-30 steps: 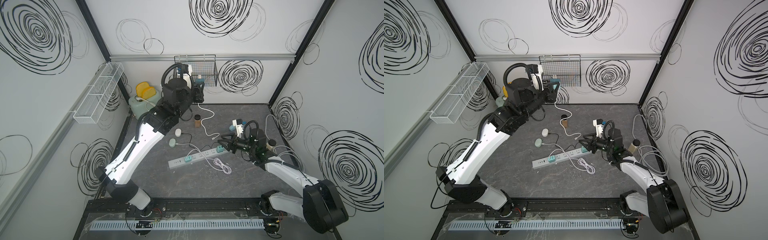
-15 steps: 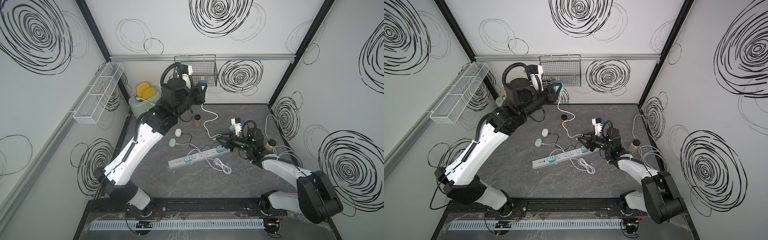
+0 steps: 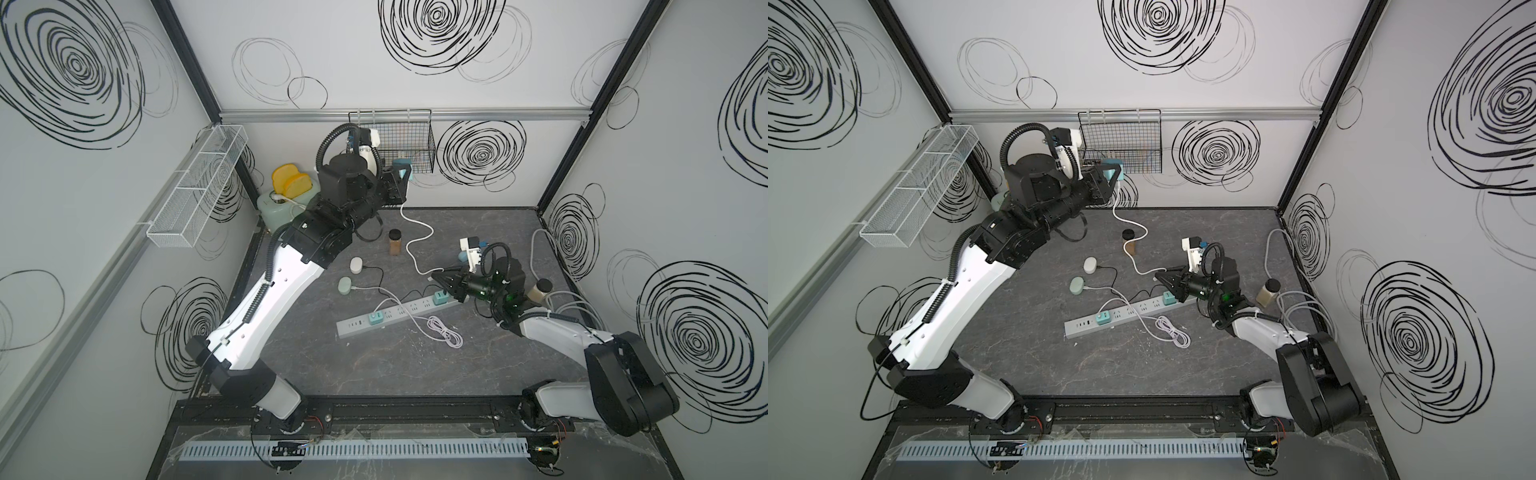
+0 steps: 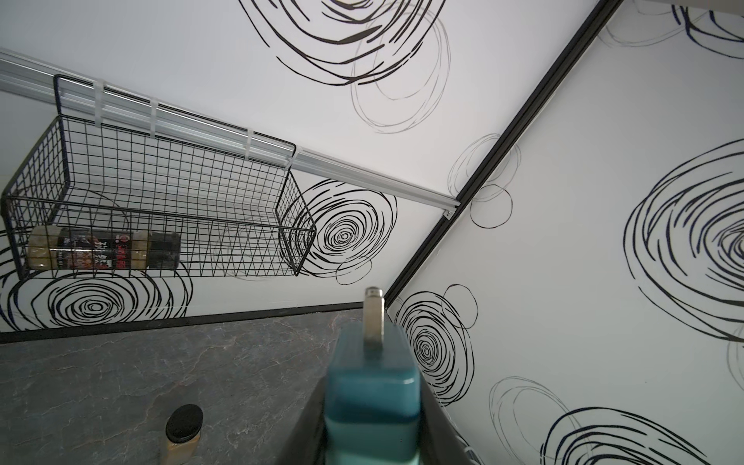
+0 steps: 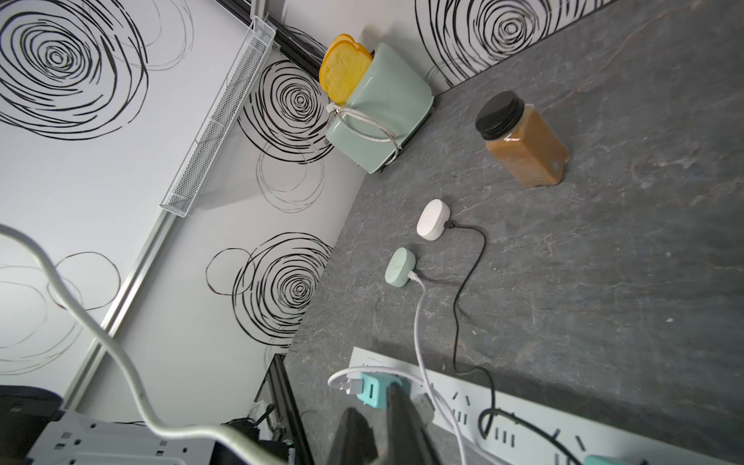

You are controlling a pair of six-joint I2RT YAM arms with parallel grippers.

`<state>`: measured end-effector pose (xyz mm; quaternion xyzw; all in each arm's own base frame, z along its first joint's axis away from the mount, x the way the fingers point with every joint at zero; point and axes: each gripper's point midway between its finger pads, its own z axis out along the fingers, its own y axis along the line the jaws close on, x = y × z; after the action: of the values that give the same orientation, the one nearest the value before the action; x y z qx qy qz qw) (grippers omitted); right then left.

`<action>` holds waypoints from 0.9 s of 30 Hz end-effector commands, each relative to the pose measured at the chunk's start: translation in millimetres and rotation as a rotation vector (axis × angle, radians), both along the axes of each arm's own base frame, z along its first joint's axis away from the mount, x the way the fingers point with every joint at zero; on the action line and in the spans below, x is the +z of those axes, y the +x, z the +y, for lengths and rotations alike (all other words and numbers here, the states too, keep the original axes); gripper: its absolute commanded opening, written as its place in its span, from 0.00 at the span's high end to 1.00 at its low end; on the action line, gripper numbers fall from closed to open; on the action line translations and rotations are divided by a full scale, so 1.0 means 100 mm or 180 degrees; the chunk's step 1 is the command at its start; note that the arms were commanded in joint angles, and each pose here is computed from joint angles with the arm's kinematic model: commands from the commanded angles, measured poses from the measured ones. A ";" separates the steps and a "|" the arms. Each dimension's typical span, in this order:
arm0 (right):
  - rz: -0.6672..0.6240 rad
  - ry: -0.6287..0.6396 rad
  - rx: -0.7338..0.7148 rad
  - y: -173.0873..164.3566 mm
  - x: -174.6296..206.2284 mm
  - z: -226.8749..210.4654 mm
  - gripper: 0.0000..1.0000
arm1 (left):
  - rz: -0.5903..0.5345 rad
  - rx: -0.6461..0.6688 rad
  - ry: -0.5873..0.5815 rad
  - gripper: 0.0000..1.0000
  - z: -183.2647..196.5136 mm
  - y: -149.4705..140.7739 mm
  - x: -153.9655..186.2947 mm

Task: Charge the bluetooth headset
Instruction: Place the plug at the center of the board.

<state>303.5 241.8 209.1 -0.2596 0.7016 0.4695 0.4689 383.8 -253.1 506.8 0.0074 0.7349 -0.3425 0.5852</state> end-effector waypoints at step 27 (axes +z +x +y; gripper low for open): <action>0.1442 -0.0704 0.1579 -1.20 -0.65 1.31 0.99 | 0.2115 0.1790 -0.0354 0.92 2.60 -0.20 -3.87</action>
<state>187.3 362.5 137.6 -0.3559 0.7544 0.5287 0.1574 349.3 4.6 115.8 -0.3323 0.8546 -0.1658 0.3630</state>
